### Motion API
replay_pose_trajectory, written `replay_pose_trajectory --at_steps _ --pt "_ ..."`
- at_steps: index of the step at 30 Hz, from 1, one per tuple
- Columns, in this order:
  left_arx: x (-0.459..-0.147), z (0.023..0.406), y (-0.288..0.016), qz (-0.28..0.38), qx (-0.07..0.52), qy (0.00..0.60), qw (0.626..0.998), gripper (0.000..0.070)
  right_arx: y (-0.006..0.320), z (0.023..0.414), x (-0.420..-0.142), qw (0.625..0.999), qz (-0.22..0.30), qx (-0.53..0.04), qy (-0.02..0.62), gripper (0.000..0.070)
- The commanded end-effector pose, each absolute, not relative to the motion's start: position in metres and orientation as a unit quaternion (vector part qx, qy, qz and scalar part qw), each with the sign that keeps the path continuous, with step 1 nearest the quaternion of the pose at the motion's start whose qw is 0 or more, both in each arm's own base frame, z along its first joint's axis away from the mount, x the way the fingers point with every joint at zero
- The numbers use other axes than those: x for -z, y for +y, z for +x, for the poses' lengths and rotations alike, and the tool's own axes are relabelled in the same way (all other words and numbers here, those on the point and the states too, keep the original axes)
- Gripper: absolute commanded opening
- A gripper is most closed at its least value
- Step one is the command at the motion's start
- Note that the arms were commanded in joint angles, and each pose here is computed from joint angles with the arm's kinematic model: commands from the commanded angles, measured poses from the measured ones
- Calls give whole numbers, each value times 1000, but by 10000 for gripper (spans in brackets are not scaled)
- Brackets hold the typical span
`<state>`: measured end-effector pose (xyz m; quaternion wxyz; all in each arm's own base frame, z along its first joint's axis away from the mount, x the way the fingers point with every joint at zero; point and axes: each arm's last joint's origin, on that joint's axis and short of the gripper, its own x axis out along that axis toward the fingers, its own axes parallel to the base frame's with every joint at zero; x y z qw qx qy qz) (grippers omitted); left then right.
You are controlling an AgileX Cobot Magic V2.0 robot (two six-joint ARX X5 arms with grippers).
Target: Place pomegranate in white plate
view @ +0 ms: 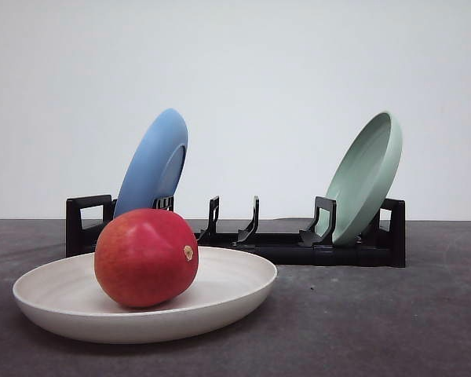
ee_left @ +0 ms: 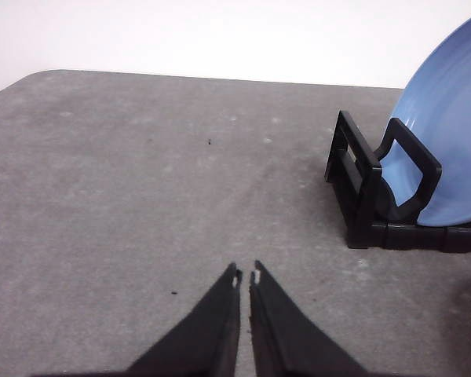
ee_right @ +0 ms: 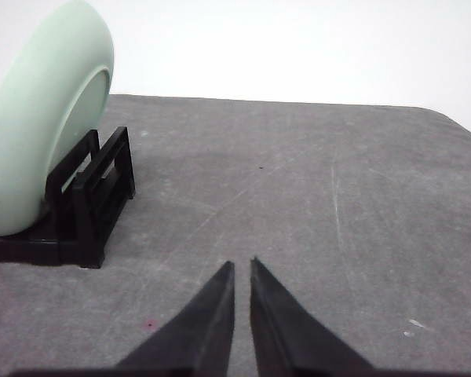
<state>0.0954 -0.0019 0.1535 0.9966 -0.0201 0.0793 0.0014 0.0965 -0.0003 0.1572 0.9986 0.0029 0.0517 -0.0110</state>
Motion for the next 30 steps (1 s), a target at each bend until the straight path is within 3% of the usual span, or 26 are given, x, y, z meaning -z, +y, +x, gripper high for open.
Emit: replay_pose_trajectory --at_steps 1,30 --pt "-152 96 -2 -17 -1 77 997 0 -1 97 -157 999 9 13 46 32" --pt "-152 96 -2 -17 -1 77 997 0 -1 97 -157 999 9 13 46 32"
